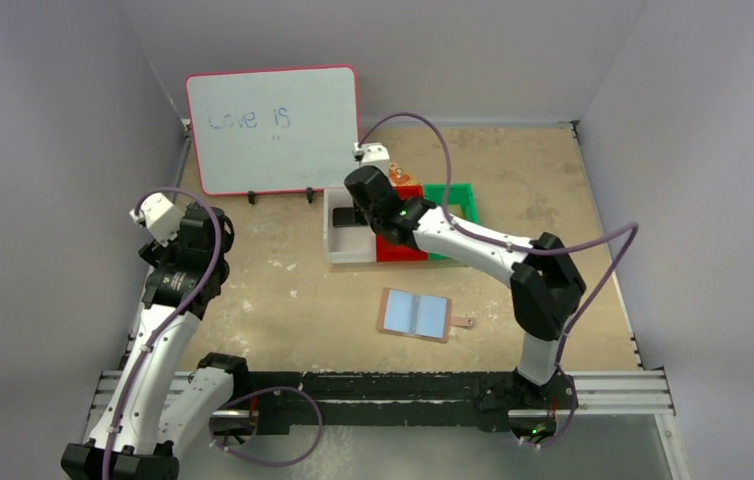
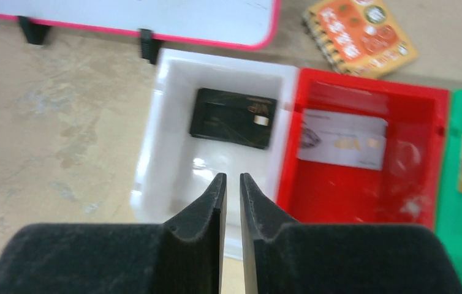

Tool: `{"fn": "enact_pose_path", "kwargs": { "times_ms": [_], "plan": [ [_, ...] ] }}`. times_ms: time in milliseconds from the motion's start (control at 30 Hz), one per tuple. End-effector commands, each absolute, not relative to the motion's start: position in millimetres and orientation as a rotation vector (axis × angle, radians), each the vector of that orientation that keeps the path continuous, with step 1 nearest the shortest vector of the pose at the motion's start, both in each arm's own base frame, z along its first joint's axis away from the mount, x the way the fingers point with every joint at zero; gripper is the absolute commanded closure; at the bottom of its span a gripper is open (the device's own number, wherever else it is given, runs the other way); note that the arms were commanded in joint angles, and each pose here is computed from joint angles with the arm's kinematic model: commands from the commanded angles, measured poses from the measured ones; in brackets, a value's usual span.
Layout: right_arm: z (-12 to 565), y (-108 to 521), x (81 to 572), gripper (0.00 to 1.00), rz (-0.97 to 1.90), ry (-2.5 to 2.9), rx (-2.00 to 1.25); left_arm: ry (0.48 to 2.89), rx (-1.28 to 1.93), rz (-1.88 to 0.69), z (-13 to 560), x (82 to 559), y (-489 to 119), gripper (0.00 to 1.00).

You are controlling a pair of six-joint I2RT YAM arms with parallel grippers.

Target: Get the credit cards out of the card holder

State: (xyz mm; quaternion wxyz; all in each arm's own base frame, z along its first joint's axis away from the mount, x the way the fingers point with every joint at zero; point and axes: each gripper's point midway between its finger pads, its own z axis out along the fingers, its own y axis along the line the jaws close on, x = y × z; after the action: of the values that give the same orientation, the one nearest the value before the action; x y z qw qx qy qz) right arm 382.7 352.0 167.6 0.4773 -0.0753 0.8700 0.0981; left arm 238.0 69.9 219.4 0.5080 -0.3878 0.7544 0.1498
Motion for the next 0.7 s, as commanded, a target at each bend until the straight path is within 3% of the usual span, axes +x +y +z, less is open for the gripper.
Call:
{"fn": "enact_pose_path", "kwargs": {
  "times_ms": [0,667],
  "plan": [
    [151.2,296.7,384.4,0.84,0.15,2.149,-0.001,1.81,-0.932,0.374,221.2,238.9,72.8,0.22],
    [49.6,284.7,398.5,0.85,0.178,2.355,-0.065,1.86,-0.903,0.356,218.3,244.8,66.4,0.16]
  ]
}}
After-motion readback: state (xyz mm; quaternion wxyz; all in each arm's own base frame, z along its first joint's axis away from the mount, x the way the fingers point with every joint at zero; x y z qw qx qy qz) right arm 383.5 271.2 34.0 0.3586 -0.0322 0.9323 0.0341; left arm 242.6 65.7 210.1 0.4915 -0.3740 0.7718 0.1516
